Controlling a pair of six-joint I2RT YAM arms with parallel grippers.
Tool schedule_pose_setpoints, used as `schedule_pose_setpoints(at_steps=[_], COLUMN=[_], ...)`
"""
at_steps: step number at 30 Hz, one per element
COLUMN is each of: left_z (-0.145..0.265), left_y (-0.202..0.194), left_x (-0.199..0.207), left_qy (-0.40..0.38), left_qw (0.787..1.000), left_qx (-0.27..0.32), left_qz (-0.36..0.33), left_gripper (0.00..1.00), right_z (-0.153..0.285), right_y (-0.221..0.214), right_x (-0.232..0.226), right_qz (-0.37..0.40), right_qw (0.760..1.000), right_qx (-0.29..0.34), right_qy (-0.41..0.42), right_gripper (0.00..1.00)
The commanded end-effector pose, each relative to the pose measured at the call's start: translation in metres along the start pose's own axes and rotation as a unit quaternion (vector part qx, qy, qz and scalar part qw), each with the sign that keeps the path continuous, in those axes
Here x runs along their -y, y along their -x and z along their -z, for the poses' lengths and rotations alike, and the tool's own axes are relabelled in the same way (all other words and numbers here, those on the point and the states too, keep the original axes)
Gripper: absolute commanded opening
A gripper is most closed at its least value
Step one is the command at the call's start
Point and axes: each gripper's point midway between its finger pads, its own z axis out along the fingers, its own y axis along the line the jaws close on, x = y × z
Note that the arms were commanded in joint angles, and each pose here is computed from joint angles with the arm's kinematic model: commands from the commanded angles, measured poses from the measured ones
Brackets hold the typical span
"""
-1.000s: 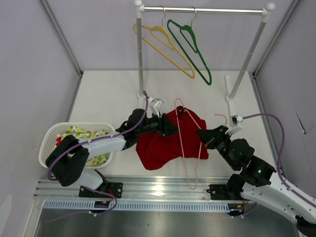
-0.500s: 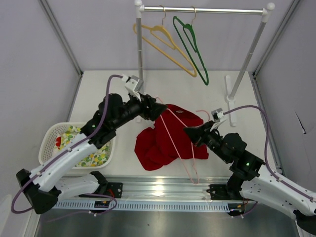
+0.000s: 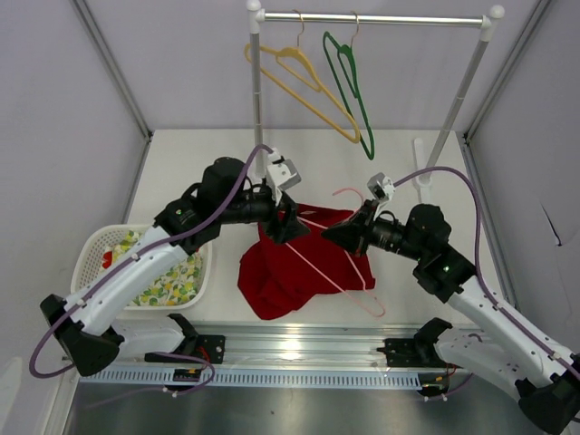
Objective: Place the skirt on the hanger
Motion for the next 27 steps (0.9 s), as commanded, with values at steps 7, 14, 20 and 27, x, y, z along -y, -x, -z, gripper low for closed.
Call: schedule_pose_setpoints(at_steps=[7,14,20,27], left_z=[-0.005,-0.016,-0.025,-0.034], left_y=[-0.013,-0.029,-0.035,-0.041], left_x=[0.043,0.049,0.053,0.049], left_qy=[-0.153,-0.186,-0.211,-0.205], left_qw=[0.988,0.982,0.977,0.978], left_qx=[-0.03,-0.034,-0.03,-0.027], left_qz=[-0.006,0.018,0.029,0.035], left_gripper=[0.71,0.66,0.45,0.0], right_z=[0.008,0.002,-0.002,-0.002], right_y=[0.034,0.027,0.025,0.018], right_x=[-0.045,-0.041,-0.034,-0.023], right_qz=[0.046,0.043,0.039,0.039], right_qw=[0.985,0.982,0.983,0.988], right_qx=[-0.022,-0.035,-0.039,-0.049], right_qy=[0.163,0.179,0.176,0.143], right_gripper=[0.0,0.0,0.0,0.0])
